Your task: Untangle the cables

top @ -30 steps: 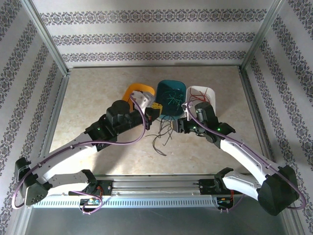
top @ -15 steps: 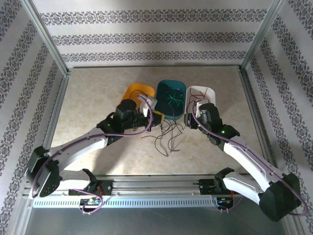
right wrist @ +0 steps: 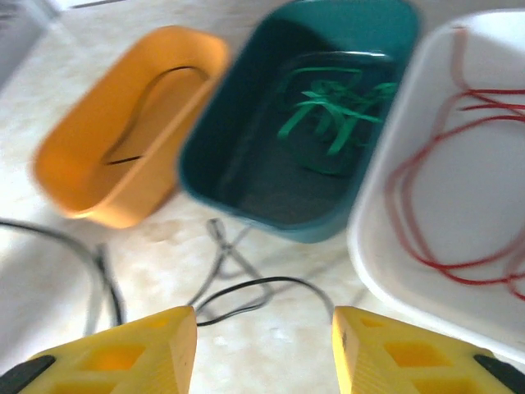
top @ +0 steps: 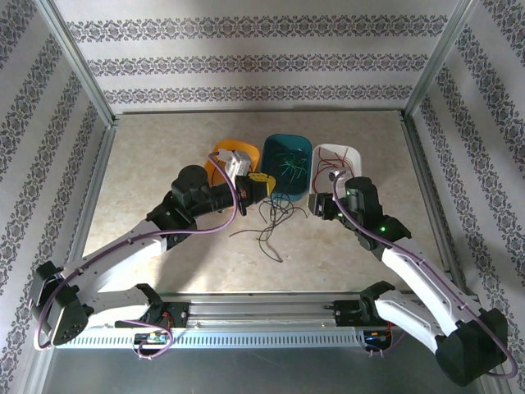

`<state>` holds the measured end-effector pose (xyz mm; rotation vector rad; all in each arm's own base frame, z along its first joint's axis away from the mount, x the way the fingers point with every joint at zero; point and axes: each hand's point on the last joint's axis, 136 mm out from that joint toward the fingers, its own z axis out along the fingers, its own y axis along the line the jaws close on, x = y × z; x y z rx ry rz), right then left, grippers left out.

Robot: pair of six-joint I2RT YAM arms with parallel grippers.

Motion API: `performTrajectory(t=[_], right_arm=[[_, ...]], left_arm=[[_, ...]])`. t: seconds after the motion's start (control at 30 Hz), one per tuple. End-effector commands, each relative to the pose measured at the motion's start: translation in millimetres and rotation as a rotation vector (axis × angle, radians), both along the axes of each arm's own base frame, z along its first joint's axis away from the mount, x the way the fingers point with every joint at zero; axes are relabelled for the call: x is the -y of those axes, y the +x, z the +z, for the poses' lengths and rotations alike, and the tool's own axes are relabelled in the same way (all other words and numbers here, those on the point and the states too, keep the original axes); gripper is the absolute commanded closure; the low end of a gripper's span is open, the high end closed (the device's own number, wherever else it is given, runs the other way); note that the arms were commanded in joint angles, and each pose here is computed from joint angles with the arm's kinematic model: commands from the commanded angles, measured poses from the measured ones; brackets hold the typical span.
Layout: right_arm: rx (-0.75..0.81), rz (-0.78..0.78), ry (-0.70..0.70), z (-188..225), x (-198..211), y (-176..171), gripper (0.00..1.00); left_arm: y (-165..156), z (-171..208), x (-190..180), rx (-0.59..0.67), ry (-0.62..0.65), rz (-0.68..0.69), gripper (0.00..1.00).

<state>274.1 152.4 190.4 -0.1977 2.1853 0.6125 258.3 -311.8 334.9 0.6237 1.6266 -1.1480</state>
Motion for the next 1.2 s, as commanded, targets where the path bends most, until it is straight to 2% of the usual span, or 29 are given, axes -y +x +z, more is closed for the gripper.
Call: performTrajectory(t=[0.0, 0.07, 0.2, 0.43, 0.67, 0.83, 1.0, 1.17], right_arm=[[0.032, 0.306, 0.12, 24.2, -45.0, -35.7, 0.52], [0.005, 0.422, 0.165, 27.4, -62.7, -56.5, 0.52], [-0.051, 0.546, 0.204, 28.1, -88.1, -78.0, 0.52], [-0.037, 0.604, 0.182, 31.9, -114.3, -68.2, 0.52], [0.005, 0.549, 0.158, 32.1, -116.8, -46.4, 0.53], [0.044, 0.392, 0.16, 34.5, -78.9, -34.3, 0.51], [-0.015, 0.229, 0.193, 11.9, -36.7, -29.0, 0.5], [-0.099, 0.264, 0.236, -12.7, -41.9, -37.6, 0.47]], left_arm=[[14.7, 12.2, -3.6, 0.055, -0.019, 0.068, 1.0], [16.0, 11.9, -1.8, 0.05, -0.024, 0.065, 1.0], [15.9, 13.8, 0.4, 0.049, -0.029, 0.054, 1.0], [16.1, 17.7, 2.6, 0.042, -0.042, 0.045, 1.0], [17.3, 22.2, 0.0, 0.044, -0.057, 0.066, 1.0], [16.5, 19.6, -4.3, 0.049, -0.042, 0.083, 1.0], [14.5, 17.3, -5.0, 0.049, -0.031, 0.079, 1.0], [13.0, 26.0, -5.0, 0.067, -0.05, 0.074, 1.0]])
